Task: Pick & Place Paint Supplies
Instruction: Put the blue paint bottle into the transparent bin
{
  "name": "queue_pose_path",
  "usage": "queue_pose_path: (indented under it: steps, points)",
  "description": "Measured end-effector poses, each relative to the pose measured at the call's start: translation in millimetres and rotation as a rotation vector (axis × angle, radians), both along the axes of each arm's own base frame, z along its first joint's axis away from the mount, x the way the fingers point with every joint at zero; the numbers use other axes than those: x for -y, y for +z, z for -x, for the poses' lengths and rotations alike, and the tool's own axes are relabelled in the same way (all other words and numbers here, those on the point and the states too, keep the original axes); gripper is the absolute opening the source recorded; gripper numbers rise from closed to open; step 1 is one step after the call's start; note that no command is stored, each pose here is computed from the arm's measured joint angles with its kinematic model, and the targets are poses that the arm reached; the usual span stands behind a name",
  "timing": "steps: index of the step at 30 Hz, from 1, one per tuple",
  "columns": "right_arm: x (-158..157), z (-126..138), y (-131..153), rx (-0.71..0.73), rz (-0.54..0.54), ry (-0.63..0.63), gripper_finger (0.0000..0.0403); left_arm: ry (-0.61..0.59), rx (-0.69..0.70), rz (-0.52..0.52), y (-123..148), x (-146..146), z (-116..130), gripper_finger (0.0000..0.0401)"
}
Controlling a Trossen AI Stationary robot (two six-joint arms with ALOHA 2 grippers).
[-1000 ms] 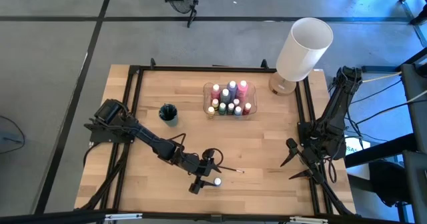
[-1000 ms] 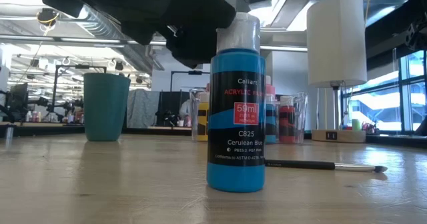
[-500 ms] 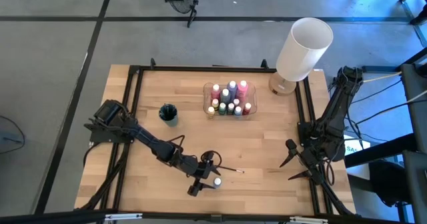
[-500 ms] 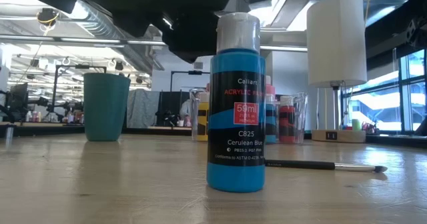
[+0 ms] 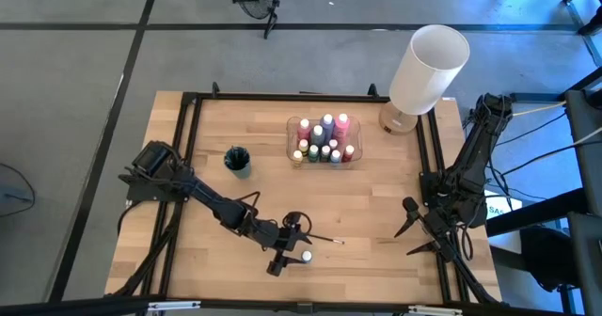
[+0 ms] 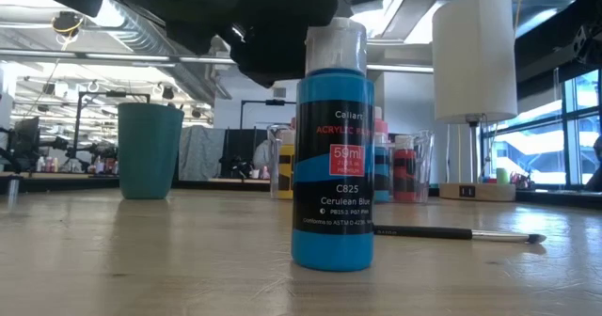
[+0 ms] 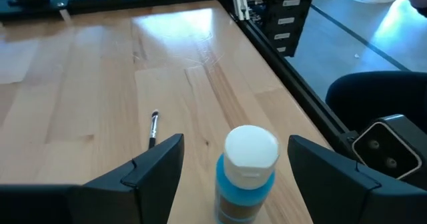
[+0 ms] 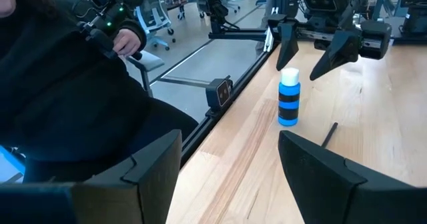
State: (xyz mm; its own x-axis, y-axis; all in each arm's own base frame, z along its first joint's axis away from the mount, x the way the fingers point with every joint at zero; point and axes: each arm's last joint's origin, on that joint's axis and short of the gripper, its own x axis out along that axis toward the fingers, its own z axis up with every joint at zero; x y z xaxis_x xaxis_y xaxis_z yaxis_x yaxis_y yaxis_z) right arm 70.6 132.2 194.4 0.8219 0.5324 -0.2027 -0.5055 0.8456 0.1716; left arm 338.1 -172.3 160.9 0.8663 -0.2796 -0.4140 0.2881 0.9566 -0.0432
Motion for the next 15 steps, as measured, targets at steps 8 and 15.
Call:
queue_pose_path:
  steps: [8, 15]
  points:
    - [0.0, 0.0, 0.0, -0.006, -0.010, -0.002, 0.0252, 0.026, -0.001, 0.019, 0.2, 4.3, 2.2, 0.0265]
    - [-0.8, -0.3, 0.5, -0.033, -0.064, -0.013, 0.0252, 0.021, 0.023, 0.030, 2.5, 3.9, 0.7, 0.0265]
